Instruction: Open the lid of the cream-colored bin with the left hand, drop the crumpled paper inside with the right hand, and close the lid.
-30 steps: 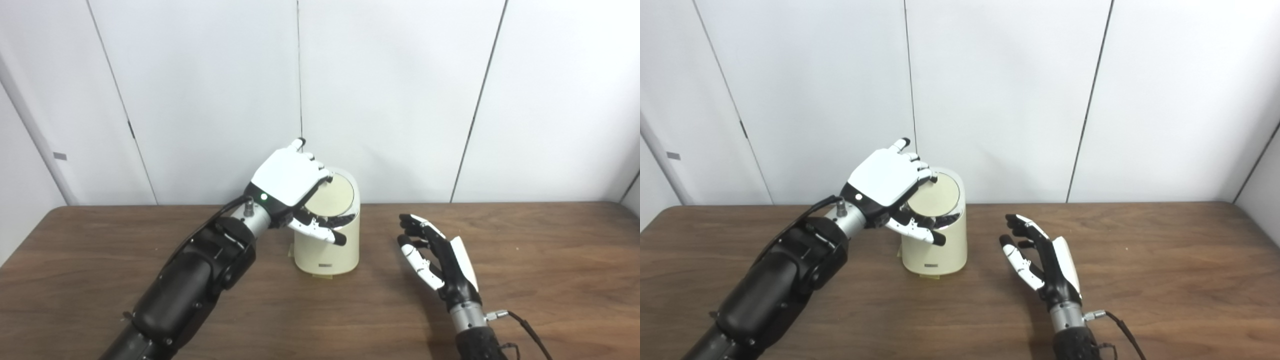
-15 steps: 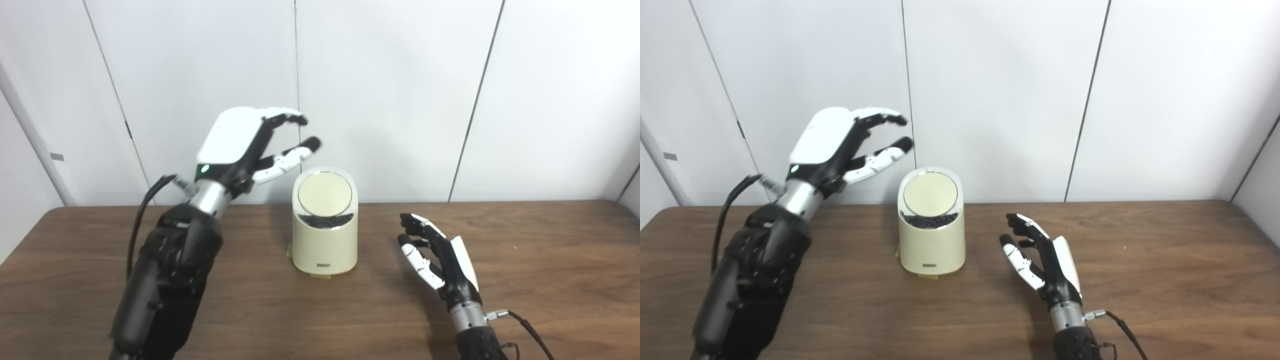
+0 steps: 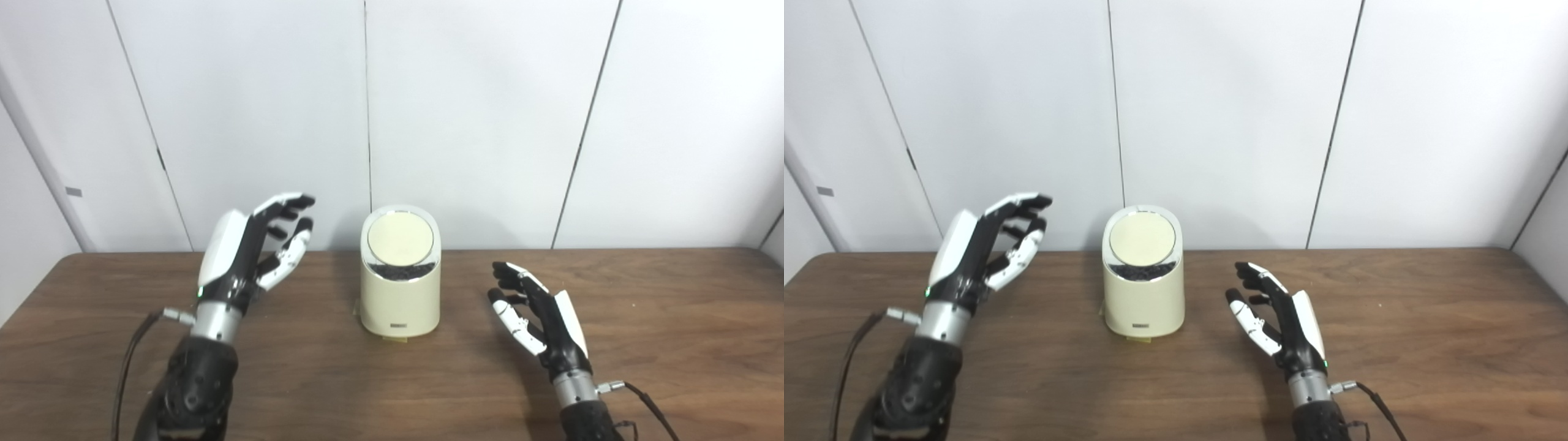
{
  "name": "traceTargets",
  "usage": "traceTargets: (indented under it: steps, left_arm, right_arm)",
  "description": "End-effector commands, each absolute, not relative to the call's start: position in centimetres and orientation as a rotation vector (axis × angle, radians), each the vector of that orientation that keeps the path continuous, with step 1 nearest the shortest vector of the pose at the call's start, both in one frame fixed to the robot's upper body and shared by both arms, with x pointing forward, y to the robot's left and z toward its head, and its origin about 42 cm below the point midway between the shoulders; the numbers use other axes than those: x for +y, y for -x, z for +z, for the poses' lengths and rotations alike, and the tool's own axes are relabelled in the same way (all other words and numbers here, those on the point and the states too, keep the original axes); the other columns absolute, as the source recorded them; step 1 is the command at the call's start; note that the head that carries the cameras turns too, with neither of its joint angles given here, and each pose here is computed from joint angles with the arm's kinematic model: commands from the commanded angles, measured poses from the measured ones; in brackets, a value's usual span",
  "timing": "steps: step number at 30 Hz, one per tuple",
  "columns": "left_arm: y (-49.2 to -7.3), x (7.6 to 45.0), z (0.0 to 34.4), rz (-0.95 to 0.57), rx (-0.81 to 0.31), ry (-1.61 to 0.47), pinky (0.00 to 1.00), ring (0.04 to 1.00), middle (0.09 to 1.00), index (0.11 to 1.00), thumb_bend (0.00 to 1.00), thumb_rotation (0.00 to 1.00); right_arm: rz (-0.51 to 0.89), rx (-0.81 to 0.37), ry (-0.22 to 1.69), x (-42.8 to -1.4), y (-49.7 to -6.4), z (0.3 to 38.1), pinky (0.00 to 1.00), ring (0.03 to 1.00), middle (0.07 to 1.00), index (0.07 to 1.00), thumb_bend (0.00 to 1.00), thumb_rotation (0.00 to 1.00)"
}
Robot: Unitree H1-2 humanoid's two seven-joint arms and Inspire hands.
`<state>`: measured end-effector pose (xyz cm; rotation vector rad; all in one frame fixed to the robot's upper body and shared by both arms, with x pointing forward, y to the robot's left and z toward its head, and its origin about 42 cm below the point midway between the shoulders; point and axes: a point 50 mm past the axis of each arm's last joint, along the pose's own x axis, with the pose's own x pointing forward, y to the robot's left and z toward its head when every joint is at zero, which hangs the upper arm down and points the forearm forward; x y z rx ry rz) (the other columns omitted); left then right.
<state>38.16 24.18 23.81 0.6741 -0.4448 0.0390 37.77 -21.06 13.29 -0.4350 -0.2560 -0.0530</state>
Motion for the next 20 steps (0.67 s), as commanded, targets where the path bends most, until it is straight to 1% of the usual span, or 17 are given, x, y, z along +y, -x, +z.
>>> traceTargets:
  steps: [1,2,3,4,6,8,11,13,14,17,18,20]
  left_arm:
    - [-38.4,24.2,24.5,0.077,-0.539,-0.593,0.63,0.746,0.773,0.782,0.24,0.70]
    - [-38.3,24.2,23.6,0.072,-0.533,-0.535,0.62,0.737,0.771,0.781,0.24,0.74]
    - [-38.3,24.2,22.9,0.064,-0.524,-0.486,0.65,0.757,0.783,0.790,0.26,0.85]
    - [-38.2,24.3,22.1,0.056,-0.518,-0.455,0.67,0.772,0.794,0.798,0.28,0.91]
    - [-38.0,24.4,20.7,0.046,-0.505,-0.423,0.71,0.789,0.806,0.805,0.32,0.98]
    - [-37.8,24.5,19.4,0.043,-0.480,-0.406,0.73,0.796,0.809,0.803,0.32,1.00]
    - [-37.8,24.5,18.0,0.037,-0.451,-0.383,0.72,0.799,0.806,0.798,0.30,1.00]
    - [-37.9,24.4,17.3,0.038,-0.434,-0.378,0.72,0.800,0.804,0.794,0.29,1.00]
    - [-38.0,24.4,17.0,0.038,-0.428,-0.377,0.71,0.796,0.801,0.792,0.28,1.00]
    - [-38.0,24.3,16.1,0.034,-0.406,-0.358,0.71,0.796,0.805,0.796,0.27,0.97]
    - [-38.0,24.3,15.8,0.032,-0.403,-0.348,0.71,0.797,0.807,0.796,0.26,0.94]
    - [-38.0,24.2,15.1,0.030,-0.399,-0.331,0.71,0.797,0.808,0.795,0.25,0.92]
  right_arm:
    - [-0.062,-0.355,0.415,-21.2,-38.9,15.5,0.68,0.780,0.796,0.798,0.19,0.70]
    - [-0.060,-0.355,0.418,-21.2,-38.9,15.5,0.68,0.779,0.797,0.800,0.19,0.70]
    - [-0.059,-0.356,0.426,-21.2,-38.9,15.5,0.67,0.777,0.796,0.801,0.19,0.71]
    - [-0.059,-0.356,0.428,-21.3,-38.9,15.4,0.67,0.777,0.797,0.802,0.19,0.73]
    - [-0.061,-0.360,0.425,-21.4,-38.9,15.4,0.68,0.778,0.795,0.798,0.19,0.74]
    - [-0.063,-0.363,0.437,-21.5,-39.0,15.3,0.68,0.781,0.794,0.796,0.19,0.72]
    - [-0.064,-0.346,0.450,-21.7,-39.0,15.3,0.69,0.782,0.795,0.798,0.18,0.74]
    - [-0.062,-0.343,0.435,-21.8,-39.1,15.2,0.71,0.795,0.803,0.804,0.19,0.75]
    - [-0.061,-0.351,0.437,-21.8,-39.2,15.2,0.70,0.793,0.802,0.801,0.18,0.72]
    - [-0.061,-0.358,0.456,-21.8,-39.2,15.0,0.68,0.777,0.791,0.793,0.17,0.69]
    - [-0.061,-0.356,0.460,-21.9,-39.2,15.0,0.68,0.776,0.789,0.794,0.18,0.68]
    - [-0.059,-0.346,0.447,-21.9,-39.2,14.7,0.69,0.779,0.792,0.798,0.18,0.68]
